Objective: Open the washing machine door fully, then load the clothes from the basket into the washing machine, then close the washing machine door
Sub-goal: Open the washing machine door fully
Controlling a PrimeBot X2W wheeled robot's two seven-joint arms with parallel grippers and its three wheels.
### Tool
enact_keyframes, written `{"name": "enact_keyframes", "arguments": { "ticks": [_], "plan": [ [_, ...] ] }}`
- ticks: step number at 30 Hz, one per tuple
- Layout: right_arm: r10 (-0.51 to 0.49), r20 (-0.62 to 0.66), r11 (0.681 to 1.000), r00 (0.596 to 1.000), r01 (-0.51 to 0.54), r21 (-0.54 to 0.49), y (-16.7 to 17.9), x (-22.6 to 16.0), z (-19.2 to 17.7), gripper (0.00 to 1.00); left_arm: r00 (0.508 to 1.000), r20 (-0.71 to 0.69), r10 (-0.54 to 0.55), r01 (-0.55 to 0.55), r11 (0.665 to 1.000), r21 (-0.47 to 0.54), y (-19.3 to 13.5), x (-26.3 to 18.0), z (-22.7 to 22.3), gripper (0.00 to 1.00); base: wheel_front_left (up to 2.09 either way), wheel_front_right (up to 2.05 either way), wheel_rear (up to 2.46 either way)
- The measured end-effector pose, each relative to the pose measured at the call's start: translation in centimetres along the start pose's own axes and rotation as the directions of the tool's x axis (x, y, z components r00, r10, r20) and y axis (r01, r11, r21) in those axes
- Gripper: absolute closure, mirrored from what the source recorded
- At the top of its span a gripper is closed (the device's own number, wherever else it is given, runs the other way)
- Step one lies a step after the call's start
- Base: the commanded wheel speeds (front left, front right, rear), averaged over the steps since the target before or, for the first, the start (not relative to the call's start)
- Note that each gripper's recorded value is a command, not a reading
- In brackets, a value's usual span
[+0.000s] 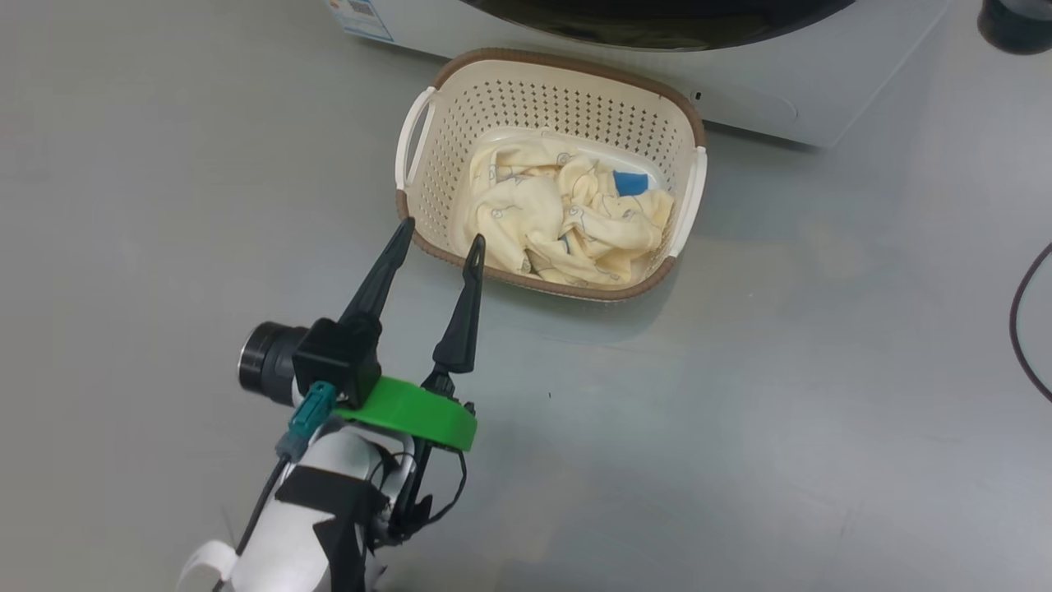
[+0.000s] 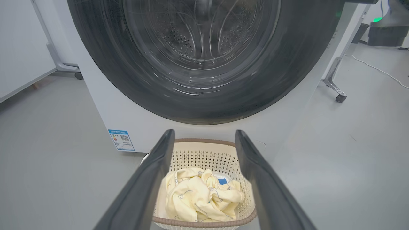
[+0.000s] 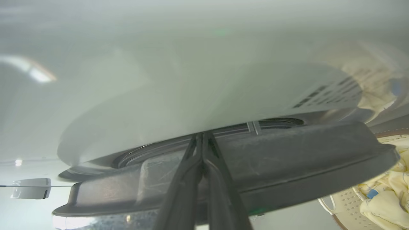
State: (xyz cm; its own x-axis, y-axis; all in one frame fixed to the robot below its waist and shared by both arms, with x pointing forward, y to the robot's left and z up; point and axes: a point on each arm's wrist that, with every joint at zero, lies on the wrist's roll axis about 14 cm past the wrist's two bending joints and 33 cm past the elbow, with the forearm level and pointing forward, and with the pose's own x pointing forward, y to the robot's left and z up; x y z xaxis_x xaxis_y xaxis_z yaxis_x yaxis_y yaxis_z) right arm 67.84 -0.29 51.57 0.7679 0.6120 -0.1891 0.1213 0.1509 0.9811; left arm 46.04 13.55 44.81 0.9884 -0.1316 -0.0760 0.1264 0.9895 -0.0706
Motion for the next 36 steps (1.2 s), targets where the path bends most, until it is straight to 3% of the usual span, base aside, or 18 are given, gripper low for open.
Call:
{"name": "enact_keyframes", "arguments": {
  "ticks": [22, 36],
  "plan": [
    [-0.011, -0.158, 1.000, 0.987, 0.013, 0.012, -0.9, -0.2, -1.7, 1.00, 1.000, -0.001, -0.001, 0.001, 1.000, -0.003, -0.4, 0.6, -0.2, 0.00, 0.00, 0.00, 0.00],
    [0.023, -0.342, 0.999, 0.940, -0.009, 0.043, -1.2, -2.8, -5.2, 1.00, 1.000, 0.015, -0.020, 0.020, 1.000, -0.009, -1.2, 0.8, 0.5, 0.00, 0.00, 0.00, 0.00]
  ]
}}
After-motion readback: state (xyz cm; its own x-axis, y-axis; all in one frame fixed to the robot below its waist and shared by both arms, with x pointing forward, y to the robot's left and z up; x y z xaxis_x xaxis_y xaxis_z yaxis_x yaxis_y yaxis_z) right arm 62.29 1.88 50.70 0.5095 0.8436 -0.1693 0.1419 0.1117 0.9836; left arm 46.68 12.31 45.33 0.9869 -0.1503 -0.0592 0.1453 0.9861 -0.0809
